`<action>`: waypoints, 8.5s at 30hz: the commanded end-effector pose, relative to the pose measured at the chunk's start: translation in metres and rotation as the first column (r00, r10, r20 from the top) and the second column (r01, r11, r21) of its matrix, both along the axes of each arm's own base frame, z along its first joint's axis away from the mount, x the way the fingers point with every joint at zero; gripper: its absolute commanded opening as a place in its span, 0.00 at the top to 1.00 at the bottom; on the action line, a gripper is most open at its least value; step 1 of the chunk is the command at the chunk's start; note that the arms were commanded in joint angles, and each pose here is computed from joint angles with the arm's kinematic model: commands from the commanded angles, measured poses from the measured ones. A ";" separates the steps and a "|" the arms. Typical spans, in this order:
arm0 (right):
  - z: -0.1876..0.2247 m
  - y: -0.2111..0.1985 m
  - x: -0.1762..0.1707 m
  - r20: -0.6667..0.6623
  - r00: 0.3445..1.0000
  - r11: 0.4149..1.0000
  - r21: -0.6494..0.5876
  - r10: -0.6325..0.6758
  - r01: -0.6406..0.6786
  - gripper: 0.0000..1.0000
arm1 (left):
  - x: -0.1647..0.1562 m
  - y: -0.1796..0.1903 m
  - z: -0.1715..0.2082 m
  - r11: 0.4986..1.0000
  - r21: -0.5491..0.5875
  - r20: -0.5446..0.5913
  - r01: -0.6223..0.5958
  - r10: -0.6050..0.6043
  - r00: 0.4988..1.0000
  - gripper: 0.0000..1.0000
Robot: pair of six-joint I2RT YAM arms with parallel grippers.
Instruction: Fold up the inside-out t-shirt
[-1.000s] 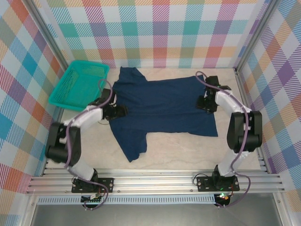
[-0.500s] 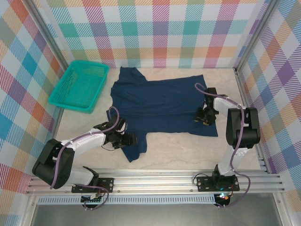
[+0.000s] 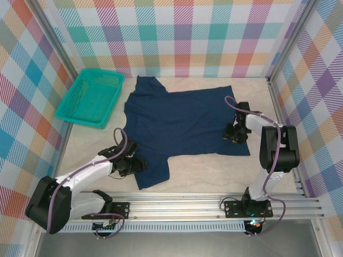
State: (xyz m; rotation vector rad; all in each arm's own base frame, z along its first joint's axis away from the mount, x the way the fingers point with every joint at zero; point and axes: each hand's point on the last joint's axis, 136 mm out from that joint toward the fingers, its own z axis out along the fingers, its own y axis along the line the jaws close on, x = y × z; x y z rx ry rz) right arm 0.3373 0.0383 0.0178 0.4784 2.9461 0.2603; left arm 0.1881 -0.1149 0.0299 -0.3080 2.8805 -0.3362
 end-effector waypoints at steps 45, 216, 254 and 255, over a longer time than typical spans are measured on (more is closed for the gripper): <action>0.026 -0.088 -0.070 -0.023 0.940 0.937 -0.091 -0.341 0.338 0.42 | 0.007 -0.071 0.078 0.946 -0.173 0.165 0.274 -0.247 0.955 0.32; 0.067 -0.012 0.141 0.283 0.959 0.992 0.129 -0.031 -0.006 0.53 | 0.329 0.035 0.095 0.986 -0.104 0.232 -0.133 0.154 0.960 1.00; 0.012 0.015 0.162 0.155 0.988 1.000 -0.017 0.003 -0.001 0.66 | 0.333 0.051 0.074 0.983 -0.089 0.213 -0.162 0.178 0.961 1.00; 0.013 0.015 0.163 0.158 0.987 1.000 -0.016 0.005 -0.002 0.66 | 0.334 0.049 0.071 0.983 -0.094 0.208 -0.159 0.176 0.962 1.00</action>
